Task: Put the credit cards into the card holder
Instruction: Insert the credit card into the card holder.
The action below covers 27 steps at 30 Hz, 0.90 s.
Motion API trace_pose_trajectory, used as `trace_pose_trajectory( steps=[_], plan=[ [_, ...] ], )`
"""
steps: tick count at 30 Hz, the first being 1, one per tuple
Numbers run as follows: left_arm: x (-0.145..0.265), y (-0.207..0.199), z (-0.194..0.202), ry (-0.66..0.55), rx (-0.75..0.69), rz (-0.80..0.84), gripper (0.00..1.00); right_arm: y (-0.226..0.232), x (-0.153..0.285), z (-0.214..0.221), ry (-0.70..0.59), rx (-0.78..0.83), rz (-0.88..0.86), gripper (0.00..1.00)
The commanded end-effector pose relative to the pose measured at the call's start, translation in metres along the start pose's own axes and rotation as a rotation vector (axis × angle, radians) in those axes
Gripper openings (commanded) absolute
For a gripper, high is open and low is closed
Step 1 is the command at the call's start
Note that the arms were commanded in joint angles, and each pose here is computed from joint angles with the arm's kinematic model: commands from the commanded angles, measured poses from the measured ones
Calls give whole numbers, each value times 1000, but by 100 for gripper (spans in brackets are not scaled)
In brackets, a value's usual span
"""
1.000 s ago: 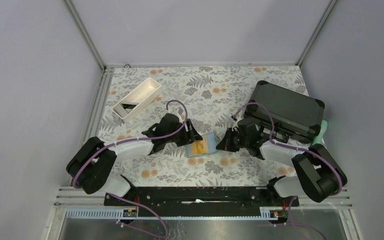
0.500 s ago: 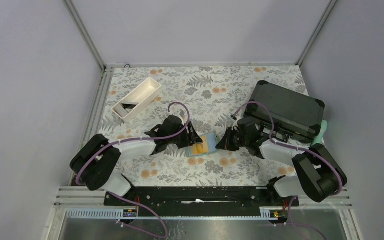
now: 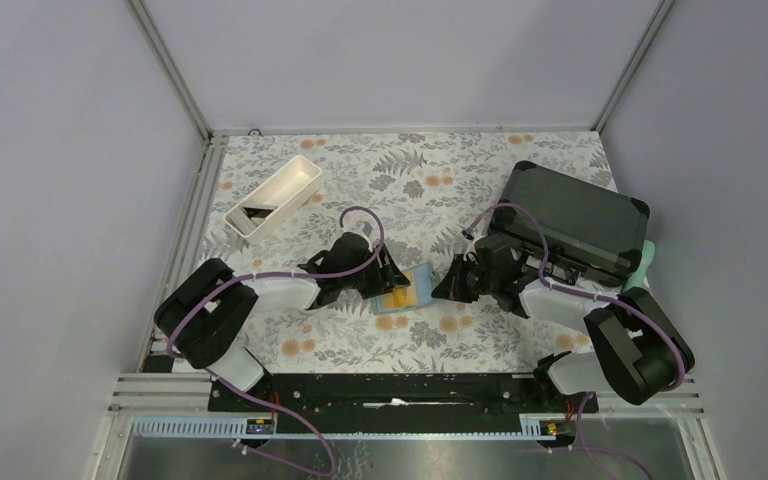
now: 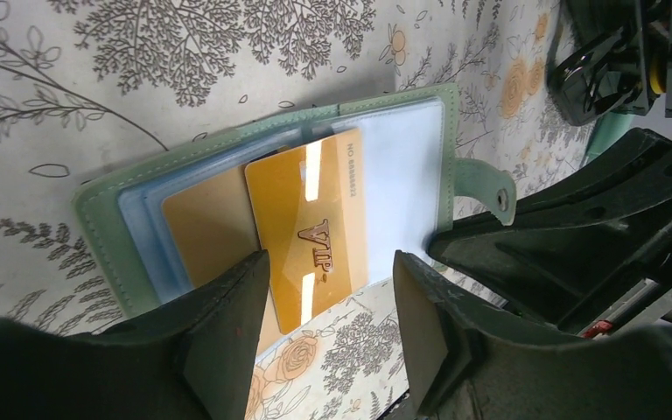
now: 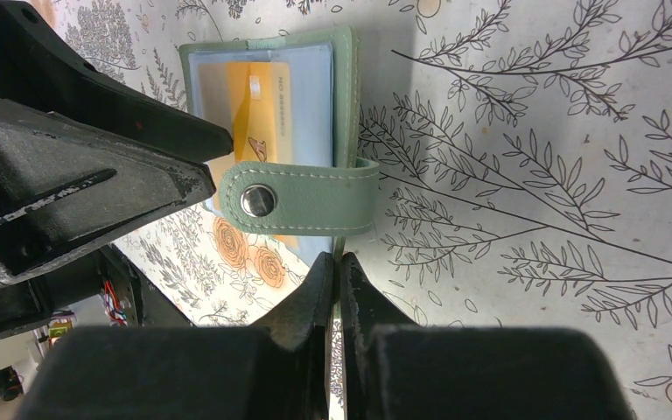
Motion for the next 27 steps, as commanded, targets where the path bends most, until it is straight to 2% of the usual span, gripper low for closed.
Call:
trace_pose_trajectory(
  steps=[1,27],
  plan=[
    [-6,-6,1,-3,8,33,57,1,-1,-8,-28,23,12,0],
    [-19,-14,9,32,27,83,55,-3,-6,-5,-12,15,13,0]
  ],
)
Point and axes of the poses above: each gripper's point midway between its finger pads, its own x axis back along the fingers, its own y axis along the line the jaws close on, z = x × y, the point moved 6 cm from there along x, back along the fingers, and after that the axes turned 10 degrees about x, right-handed, at the moved point
